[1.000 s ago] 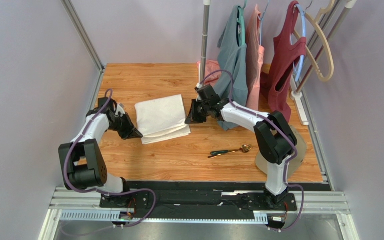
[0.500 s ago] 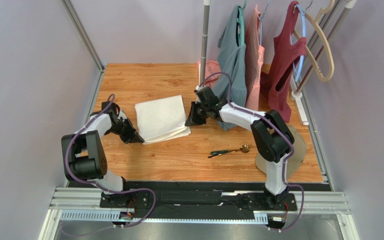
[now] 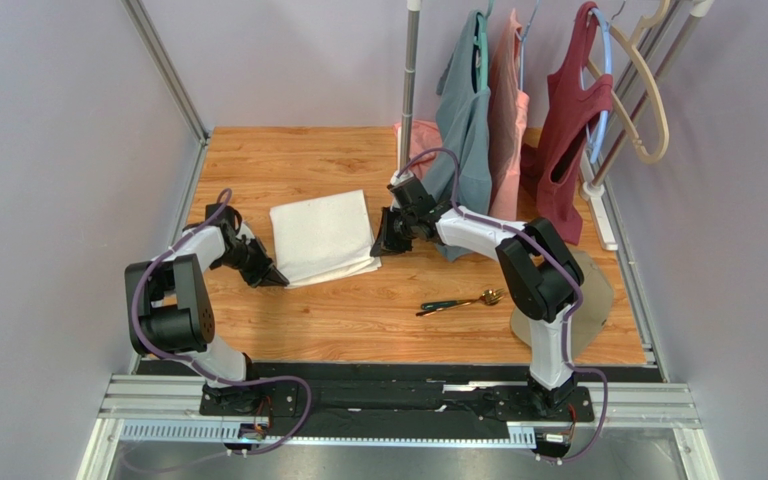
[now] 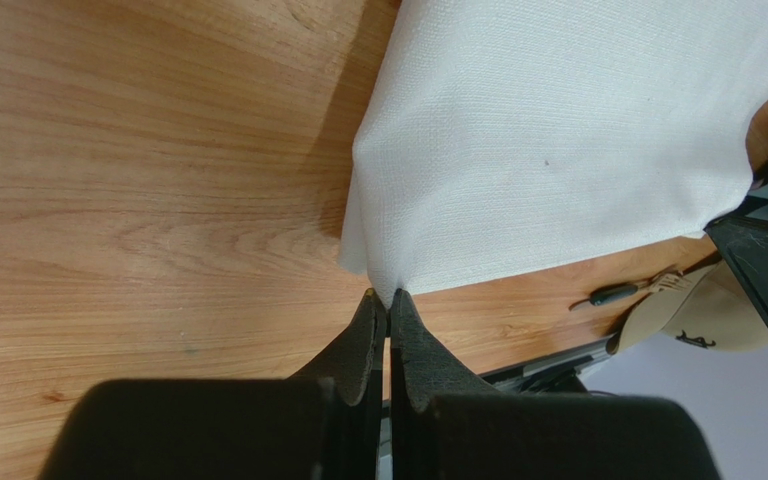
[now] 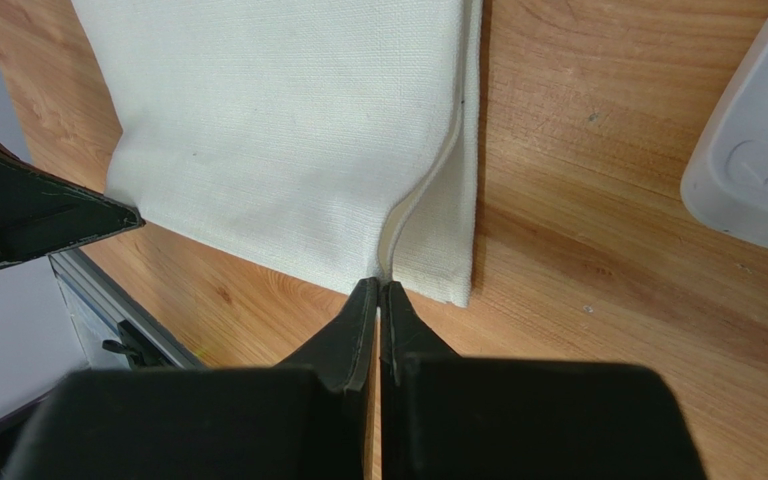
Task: Fold the napkin into a case and place the utensils inside
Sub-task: Smooth out the square-folded napkin at the center of the board.
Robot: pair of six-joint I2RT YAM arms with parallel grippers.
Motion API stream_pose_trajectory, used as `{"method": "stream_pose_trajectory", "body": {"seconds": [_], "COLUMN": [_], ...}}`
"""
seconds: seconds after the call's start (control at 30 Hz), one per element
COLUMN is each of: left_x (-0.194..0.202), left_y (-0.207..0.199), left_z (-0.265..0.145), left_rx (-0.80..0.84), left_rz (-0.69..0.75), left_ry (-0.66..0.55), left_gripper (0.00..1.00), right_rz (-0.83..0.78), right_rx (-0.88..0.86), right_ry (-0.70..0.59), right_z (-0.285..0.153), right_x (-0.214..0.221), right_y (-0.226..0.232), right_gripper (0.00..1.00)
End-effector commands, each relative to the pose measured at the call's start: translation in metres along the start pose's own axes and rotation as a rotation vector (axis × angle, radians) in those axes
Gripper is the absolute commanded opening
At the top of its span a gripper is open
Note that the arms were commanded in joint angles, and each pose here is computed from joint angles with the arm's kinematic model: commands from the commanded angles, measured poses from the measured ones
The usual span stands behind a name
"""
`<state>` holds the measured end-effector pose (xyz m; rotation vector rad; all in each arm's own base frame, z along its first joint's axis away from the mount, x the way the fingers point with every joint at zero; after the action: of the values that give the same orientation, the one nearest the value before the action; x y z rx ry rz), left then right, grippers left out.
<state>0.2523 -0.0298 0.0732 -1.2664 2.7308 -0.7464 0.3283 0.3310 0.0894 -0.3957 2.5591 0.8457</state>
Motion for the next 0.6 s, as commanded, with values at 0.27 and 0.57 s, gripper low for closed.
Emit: {"method": "stream_pose_trajectory", "body": {"seconds": [0.27,0.57], "left_x": [-0.020,-0.019], "left_y": [0.011,-0.002], "left_z": [-0.011,-0.041], "left_rx": [-0.088,-0.034], "left_rz": [-0.011,0.048], "left_ry": [-0.162,-0.257], "left_gripper": [0.16,0.38], "right_rz": [-0.015,-0.021], "right_rx": [0.095,0.027], "right_ry": [-0.013,-0.005], "right_z": [0.002,0.003], "right_x": [0.001,0.000], "right_y": [-0.029,-0.020], "right_gripper": [0.00,0.11]}}
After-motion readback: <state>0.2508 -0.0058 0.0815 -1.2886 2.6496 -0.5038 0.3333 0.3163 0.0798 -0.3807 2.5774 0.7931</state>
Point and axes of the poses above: each gripper's point midway between its finger pads, its own z axis out along the fingers, its own y axis along the line the jaws close on, x = y × z, the point moved 4 cm from there along -z, back along the fingers, and after that the axes turned 15 degrees about -z, right-handed, at the moved point
